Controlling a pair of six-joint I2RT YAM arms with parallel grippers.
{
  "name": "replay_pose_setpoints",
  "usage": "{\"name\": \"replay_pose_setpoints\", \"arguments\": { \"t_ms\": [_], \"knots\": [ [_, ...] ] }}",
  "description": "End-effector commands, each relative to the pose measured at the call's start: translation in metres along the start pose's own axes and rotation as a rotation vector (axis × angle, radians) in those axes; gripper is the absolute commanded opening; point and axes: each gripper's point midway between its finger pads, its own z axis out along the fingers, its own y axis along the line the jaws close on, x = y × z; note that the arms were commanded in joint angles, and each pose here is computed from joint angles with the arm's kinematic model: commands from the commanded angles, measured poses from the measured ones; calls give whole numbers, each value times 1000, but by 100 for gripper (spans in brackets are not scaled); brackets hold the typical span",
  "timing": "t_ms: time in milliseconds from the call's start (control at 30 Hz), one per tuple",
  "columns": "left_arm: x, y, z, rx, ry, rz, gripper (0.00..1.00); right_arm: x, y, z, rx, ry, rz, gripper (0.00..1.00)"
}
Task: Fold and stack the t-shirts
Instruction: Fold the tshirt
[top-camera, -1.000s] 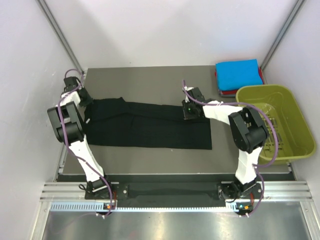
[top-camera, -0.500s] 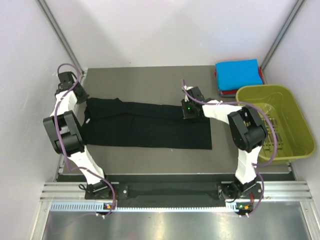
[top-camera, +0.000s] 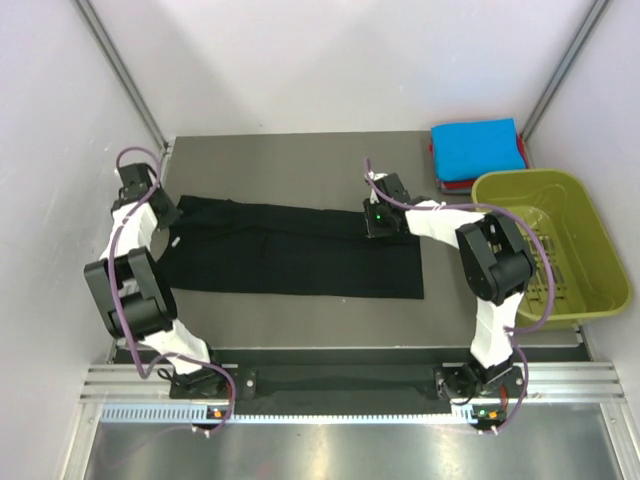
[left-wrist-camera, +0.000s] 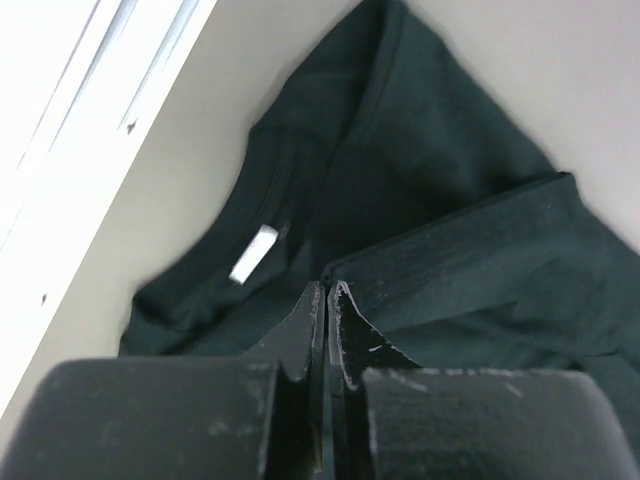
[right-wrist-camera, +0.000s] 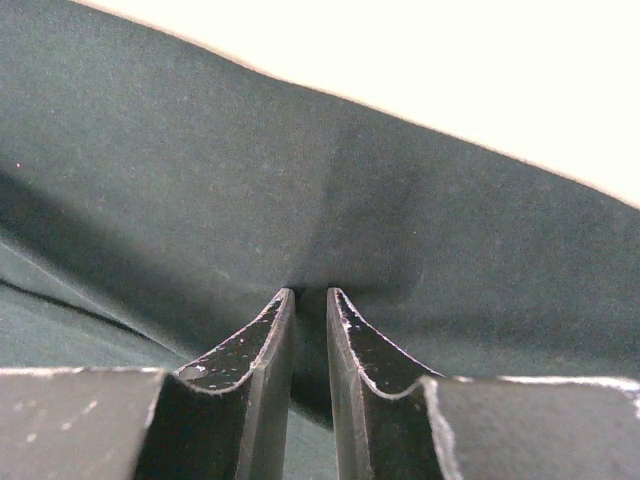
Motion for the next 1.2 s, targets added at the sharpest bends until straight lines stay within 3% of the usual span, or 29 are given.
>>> {"name": "replay_pose_setpoints", "arguments": {
  "t_ms": [0, 300, 600, 900, 1033, 1167],
  "knots": [
    [-6, 5, -23, -23, -102, -28, 0, -2, 1, -7, -12, -23, -4, 20],
    [20, 22, -44, -70, -162, -105, 0, 2, 1, -16, -16, -33, -6, 21],
    [61, 32, -38, -94, -114, -194, 0, 10, 3, -16, -25, -23, 7, 20],
    [61, 57, -46, -243, -125, -244, 0, 7, 0, -31, -1, -45, 8, 19],
    [51, 56, -52, -232, -170, -247, 0, 7, -8, -39, 55, -43, 20, 18],
    [61, 47, -49, -177, -133, -248, 0, 5, -27, -46, 146, -54, 38, 16]
  ]
}}
